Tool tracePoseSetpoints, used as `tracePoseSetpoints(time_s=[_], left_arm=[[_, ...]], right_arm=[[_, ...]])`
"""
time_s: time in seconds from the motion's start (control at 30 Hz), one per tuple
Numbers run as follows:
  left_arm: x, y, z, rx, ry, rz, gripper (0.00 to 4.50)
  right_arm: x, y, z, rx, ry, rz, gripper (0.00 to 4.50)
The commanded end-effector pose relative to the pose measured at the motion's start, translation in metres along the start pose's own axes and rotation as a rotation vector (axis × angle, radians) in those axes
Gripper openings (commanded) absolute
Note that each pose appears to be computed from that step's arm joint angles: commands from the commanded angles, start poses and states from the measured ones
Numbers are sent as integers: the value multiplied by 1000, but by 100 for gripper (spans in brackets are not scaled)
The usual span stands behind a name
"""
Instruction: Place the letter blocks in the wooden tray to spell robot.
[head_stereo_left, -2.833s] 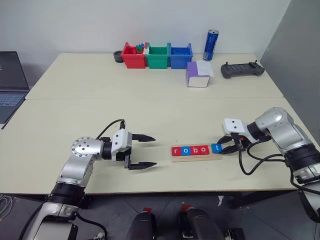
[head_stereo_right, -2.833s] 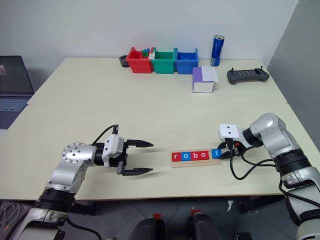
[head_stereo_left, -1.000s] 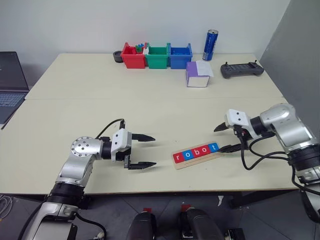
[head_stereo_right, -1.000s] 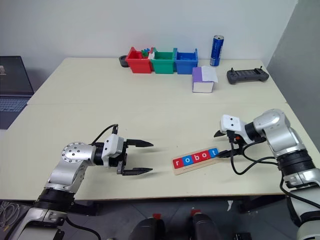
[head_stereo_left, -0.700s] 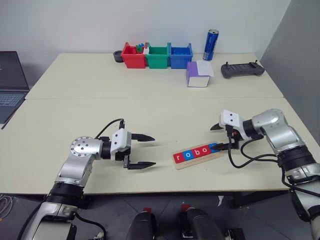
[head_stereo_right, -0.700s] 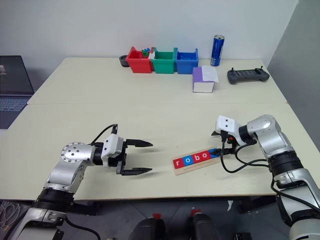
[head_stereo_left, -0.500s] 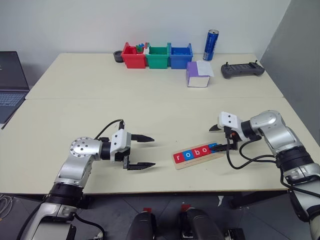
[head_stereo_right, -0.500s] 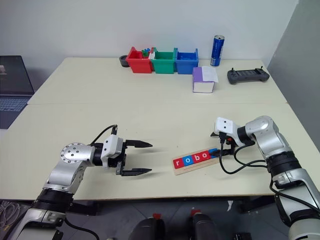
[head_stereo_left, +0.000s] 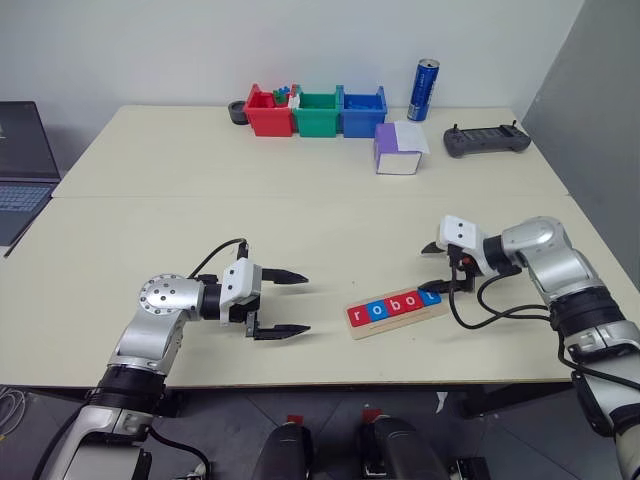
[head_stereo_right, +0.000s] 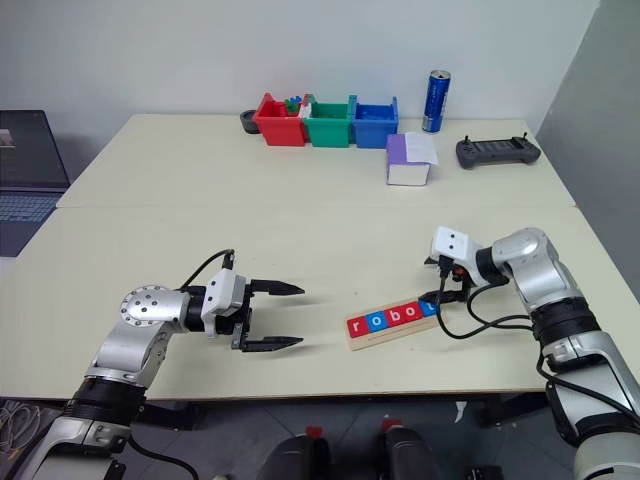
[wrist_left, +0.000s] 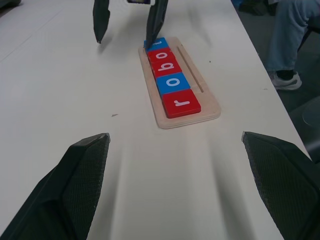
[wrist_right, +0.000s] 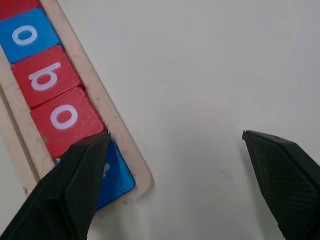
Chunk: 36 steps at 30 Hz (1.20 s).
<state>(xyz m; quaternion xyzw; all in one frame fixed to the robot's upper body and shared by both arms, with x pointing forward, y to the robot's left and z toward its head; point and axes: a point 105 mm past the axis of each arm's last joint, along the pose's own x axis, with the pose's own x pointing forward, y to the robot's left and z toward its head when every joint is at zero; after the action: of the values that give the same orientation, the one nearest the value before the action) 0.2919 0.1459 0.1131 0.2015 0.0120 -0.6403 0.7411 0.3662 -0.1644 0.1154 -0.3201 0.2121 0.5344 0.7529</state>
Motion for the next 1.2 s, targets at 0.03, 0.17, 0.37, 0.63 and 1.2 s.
tracePoseSetpoints(time_s=[0.03, 0.17, 0.37, 0.63, 1.2], left_arm=[[-4, 3, 8, 31, -12, 12, 450], [-4, 3, 8, 31, -10, 13, 450], [-3, 4, 8, 34, -13, 15, 450], [-6, 4, 7, 33, -5, 9, 450], [-8, 0, 7, 26, -4, 20, 450]], right_arm=[[-5, -2, 3, -15, -3, -5, 448], [-6, -4, -4, -15, 27, -19, 448], [-3, 1, -2, -22, 13, -2, 448], [-49, 5, 38, -122, -80, 121, 448], [-27, 31, 7, -194, 33, 307, 448]])
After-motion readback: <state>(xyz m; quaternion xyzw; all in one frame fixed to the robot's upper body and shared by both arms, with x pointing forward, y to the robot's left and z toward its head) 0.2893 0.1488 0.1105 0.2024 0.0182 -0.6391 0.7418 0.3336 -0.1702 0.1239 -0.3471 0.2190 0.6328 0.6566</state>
